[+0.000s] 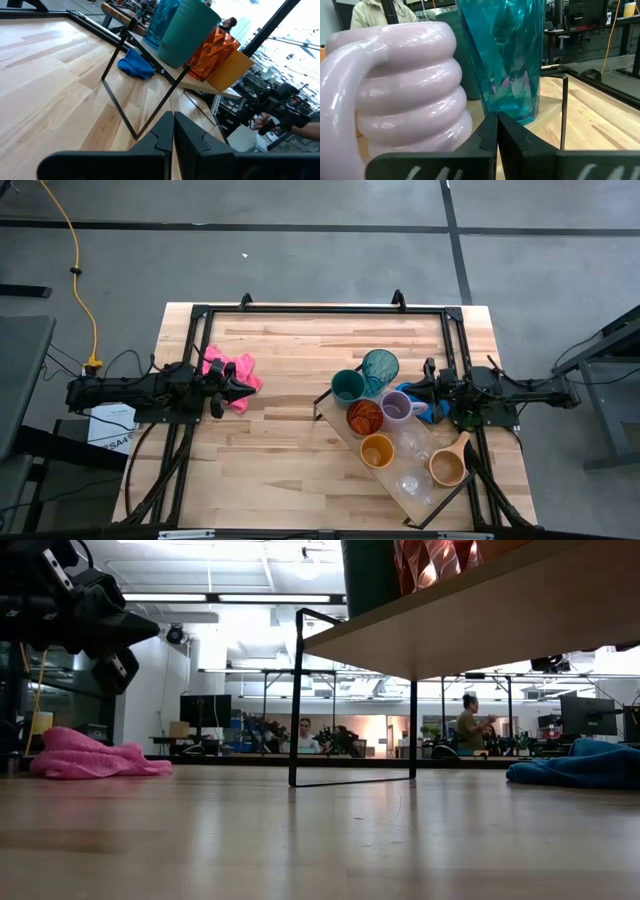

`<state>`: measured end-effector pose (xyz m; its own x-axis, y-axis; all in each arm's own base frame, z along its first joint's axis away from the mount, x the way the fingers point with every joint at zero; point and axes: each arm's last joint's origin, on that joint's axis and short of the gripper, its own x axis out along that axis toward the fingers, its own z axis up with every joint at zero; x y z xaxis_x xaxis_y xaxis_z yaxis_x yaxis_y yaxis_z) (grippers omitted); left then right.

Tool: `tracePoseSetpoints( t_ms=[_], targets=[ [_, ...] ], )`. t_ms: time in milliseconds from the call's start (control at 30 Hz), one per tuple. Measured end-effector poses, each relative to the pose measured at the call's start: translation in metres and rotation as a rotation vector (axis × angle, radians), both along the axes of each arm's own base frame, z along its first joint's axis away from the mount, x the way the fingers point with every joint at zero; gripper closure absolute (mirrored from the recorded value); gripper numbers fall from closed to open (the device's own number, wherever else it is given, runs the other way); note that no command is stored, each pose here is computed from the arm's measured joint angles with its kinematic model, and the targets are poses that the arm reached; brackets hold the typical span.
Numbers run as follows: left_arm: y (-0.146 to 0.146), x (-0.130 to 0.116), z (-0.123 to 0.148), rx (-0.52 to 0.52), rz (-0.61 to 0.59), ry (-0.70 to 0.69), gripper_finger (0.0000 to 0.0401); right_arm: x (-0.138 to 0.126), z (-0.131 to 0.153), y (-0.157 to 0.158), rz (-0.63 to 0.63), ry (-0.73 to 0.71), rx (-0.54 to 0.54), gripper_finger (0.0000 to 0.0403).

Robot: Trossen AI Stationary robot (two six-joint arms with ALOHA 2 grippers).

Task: Stack small to large cups/mugs on shelf
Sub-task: Return to Home Position

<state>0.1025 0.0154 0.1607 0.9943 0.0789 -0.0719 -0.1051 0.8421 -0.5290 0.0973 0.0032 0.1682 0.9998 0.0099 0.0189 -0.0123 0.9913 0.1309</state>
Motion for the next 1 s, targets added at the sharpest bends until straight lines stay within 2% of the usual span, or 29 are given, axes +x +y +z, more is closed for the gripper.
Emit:
tracePoseSetpoints(
  t_ms=[633, 933, 1000],
  targets=[
    [0.0, 0.0, 0.0, 0.0, -0.002, -0.002, 0.0398, 0.0, 0.0, 0.0, 0.0, 0.002, 0.0, 0.0403],
    [-0.004, -0.007, 0.021, 0.036, -0.004, -0.225, 0.0399, 0.0, 0.0, 0.0, 0.0, 0.005, -0.001, 0.0403],
    [-0.007, -0.007, 0.02, 0.03, -0.03, -0.221, 0.0398, 0.0, 0.0, 0.0, 0.0, 0.007, -0.001, 0.0403]
  ],
)
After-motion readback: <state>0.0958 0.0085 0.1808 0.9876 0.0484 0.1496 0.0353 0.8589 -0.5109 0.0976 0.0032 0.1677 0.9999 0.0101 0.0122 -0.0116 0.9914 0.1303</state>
